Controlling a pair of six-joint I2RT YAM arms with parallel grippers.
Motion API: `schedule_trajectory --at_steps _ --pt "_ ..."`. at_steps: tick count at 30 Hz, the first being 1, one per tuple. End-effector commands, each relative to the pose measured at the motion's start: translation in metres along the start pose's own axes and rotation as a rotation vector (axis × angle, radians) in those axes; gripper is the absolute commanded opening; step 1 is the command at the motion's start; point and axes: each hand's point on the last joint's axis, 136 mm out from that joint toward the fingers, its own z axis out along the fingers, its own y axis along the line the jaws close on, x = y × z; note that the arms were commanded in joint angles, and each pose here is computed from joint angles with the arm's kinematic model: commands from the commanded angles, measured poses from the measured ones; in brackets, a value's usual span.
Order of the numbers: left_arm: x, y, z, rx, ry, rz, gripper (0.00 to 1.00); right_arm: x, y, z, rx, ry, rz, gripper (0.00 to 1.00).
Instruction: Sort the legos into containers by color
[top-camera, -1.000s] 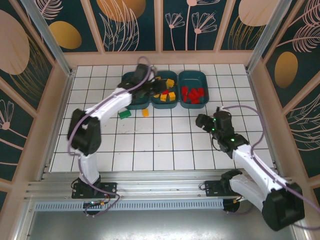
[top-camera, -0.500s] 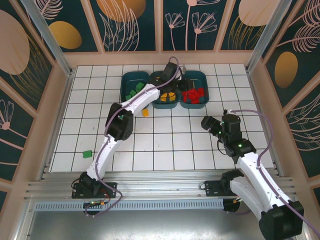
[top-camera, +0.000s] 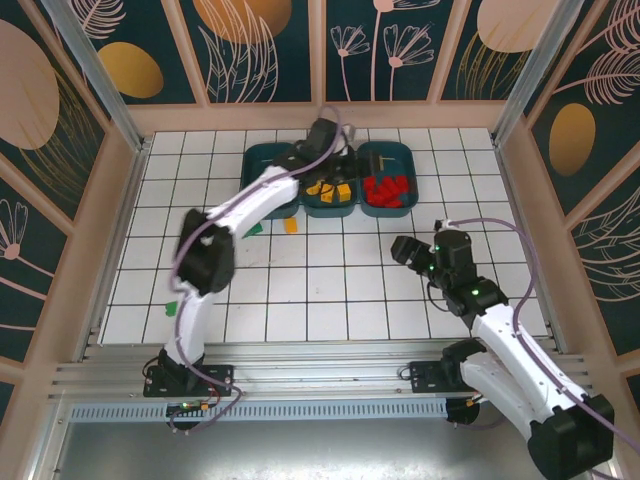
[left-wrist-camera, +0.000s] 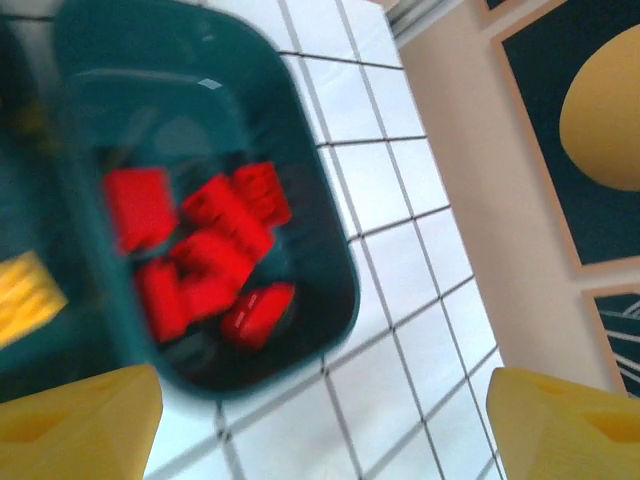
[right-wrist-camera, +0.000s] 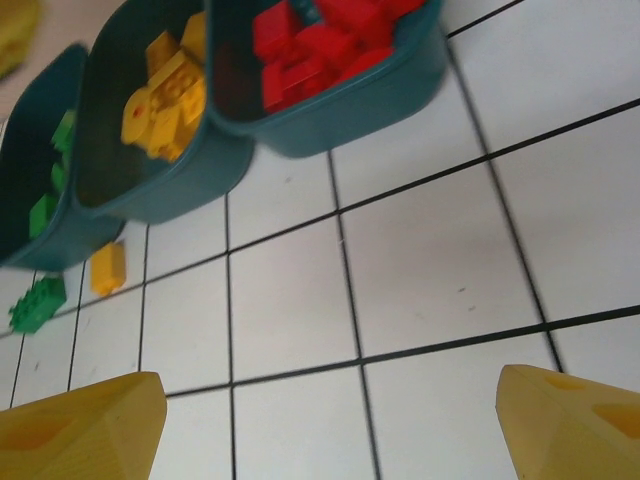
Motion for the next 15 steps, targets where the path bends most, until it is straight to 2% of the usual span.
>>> schedule_trajectory --at_steps 1,4,6,11,15 --pt "-0.031 0.052 -0.087 -0.104 -0.215 -0.134 0.85 -0.005 0.016 0.002 -0.023 -0.035 -0.01 0.87" --pt "0.001 0.131 -0.152 -0.328 -0.275 -0.229 0.98 0.0 0.024 0.007 -0.058 -0.014 -0.015 0.87" --pt "0.033 0.171 -0.177 -0.473 -0.248 -0.249 0.99 0.002 0.03 0.009 -0.08 -0.007 -0.019 0.88" --pt "0.097 0.233 -0.187 -0.701 -0.118 -0.235 0.98 -0.001 0.043 0.013 -0.109 -0.006 -0.042 0.88" --pt "0.111 0.258 -0.175 -0.77 -0.067 -0.191 0.99 0.001 0.054 0.015 -0.122 0.005 -0.061 0.89"
